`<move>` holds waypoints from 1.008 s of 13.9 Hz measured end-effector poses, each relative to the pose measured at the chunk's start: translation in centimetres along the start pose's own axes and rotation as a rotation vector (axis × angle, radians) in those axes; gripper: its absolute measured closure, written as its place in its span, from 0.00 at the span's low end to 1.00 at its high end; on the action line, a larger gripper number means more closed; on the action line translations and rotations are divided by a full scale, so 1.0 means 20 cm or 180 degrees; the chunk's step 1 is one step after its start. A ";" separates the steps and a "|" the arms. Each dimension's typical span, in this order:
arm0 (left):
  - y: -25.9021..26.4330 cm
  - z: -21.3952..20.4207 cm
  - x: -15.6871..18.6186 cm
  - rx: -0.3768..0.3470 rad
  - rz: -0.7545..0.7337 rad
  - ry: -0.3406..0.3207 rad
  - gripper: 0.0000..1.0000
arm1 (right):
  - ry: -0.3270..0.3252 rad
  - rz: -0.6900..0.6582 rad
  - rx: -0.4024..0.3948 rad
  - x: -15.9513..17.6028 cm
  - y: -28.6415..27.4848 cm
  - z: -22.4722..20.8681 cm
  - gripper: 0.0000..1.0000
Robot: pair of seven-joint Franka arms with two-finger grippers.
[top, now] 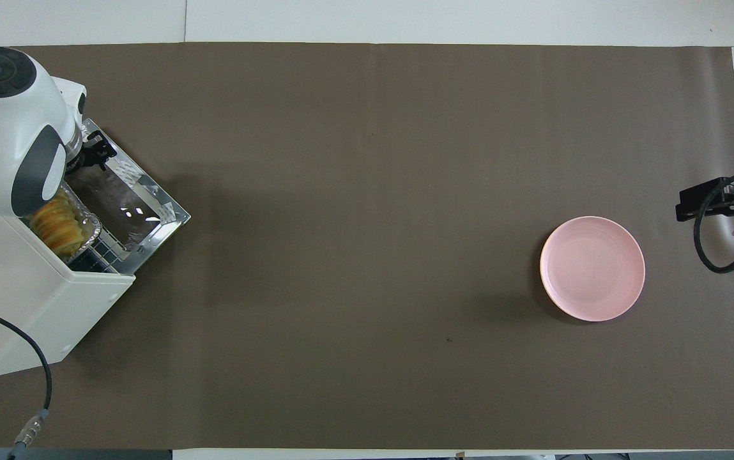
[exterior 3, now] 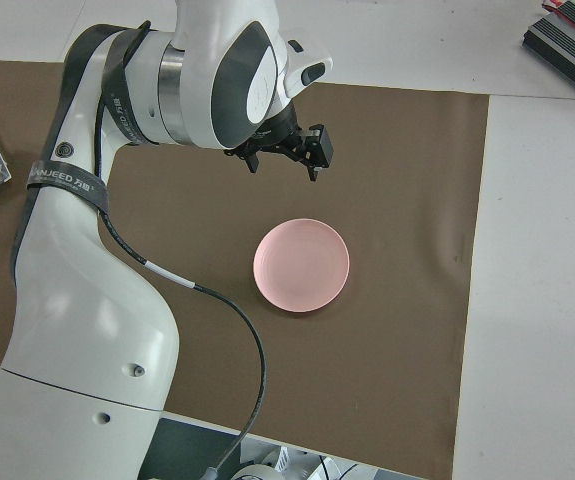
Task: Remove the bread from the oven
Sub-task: 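Grasp the foil tray of bread inside the oven with the left gripper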
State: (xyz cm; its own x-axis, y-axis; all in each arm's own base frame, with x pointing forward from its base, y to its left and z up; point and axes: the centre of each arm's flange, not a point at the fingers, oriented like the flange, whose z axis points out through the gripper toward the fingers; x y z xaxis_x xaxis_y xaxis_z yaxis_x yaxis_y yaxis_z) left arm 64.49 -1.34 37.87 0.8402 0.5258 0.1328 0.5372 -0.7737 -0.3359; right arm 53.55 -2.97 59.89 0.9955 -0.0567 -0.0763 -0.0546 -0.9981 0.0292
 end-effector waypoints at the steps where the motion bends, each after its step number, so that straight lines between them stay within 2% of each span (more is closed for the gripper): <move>1: 0.00 0.02 0.00 -0.0010 -0.0031 0.0004 0.00 | 0.0000 -0.0002 0.0000 0.00 0.00 0.00 0.00; 5: 0.02 0.04 -0.02 -0.0037 -0.0208 0.0015 0.00 | 0.0000 -0.0002 0.0000 0.00 0.00 0.00 0.00; 14: 0.00 0.12 -0.05 -0.0034 -0.0199 -0.0021 0.00 | -0.0057 -0.0002 0.0000 -0.01 0.00 0.01 0.00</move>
State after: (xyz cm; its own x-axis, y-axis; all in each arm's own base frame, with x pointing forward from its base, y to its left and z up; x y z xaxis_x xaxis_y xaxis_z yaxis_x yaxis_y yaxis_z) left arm 63.52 -0.89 35.44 0.8044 0.5755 0.1471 0.5895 -0.7429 -0.3171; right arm 53.36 -2.93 59.72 0.9940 -0.0565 -0.0941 -0.0540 -0.9981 0.0292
